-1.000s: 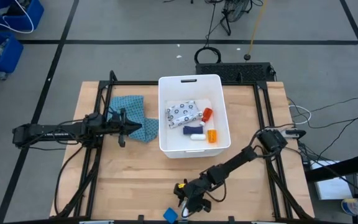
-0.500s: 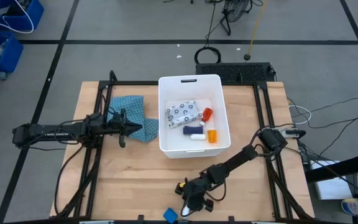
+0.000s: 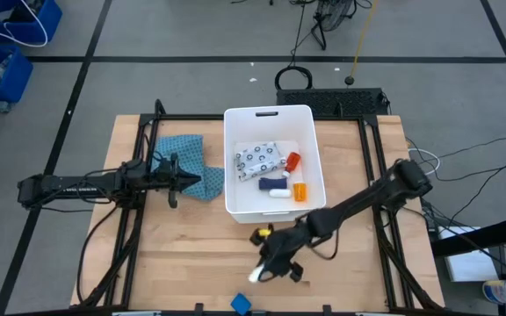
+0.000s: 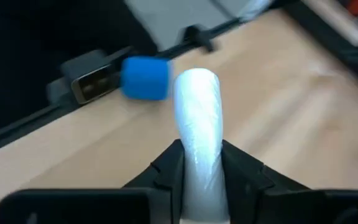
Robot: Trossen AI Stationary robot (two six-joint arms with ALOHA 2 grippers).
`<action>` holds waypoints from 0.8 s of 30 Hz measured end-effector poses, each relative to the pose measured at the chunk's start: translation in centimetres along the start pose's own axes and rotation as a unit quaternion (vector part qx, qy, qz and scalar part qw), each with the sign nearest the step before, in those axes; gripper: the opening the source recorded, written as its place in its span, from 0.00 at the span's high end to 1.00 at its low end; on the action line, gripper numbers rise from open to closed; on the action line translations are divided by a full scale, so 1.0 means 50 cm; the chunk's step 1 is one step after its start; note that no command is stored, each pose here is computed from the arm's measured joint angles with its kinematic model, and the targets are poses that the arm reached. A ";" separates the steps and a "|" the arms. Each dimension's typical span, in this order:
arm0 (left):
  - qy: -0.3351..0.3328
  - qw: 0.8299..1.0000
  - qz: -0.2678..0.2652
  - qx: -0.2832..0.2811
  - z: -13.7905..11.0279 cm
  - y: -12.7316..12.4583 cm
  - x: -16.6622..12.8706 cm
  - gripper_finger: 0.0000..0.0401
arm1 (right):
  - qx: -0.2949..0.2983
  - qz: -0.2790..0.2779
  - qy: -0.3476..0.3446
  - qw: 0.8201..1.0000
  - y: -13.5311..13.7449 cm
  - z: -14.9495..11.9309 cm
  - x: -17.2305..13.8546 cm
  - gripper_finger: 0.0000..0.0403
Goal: Pick & place medical supplies in basket/bin
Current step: Put the rolled gauze into the white bin
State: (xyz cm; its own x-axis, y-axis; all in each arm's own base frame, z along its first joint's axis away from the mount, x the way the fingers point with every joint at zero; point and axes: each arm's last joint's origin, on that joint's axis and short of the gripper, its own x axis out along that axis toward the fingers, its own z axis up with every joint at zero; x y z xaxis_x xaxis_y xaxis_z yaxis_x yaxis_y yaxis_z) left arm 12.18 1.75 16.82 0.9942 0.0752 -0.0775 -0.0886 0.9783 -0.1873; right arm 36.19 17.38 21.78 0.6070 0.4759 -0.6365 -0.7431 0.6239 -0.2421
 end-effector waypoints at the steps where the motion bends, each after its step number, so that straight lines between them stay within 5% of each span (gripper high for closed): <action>1: 0.000 1.000 0.000 0.000 0.000 0.000 0.000 0.93 | 0.004 -0.013 -0.005 1.000 -0.007 0.008 -0.021 0.81; 7: -0.002 1.000 0.000 -0.002 0.001 0.000 0.000 0.93 | 0.043 -0.098 -0.062 0.992 -0.048 0.061 -0.188 0.82; 12: 0.008 1.000 0.002 0.013 -0.003 0.001 0.000 0.93 | 0.068 -0.218 -0.119 0.966 -0.062 0.088 -0.367 0.83; 19: -0.019 0.998 -0.001 0.065 0.007 -0.001 0.000 0.93 | 0.116 -0.334 -0.151 0.923 -0.030 0.053 -0.595 0.83; 24: -0.050 0.993 0.003 0.109 0.019 -0.003 -0.001 0.93 | 0.142 -0.381 -0.148 0.902 0.016 -0.014 -0.650 0.84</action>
State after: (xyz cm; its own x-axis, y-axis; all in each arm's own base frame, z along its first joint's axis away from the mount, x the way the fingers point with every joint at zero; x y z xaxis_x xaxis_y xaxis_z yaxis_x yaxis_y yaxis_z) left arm 12.20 1.79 17.77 0.9958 0.0894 0.0218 -0.0900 0.9955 0.0292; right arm 15.68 1.98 41.75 0.9906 -0.0390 -0.1309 -0.0025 0.9531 -0.3028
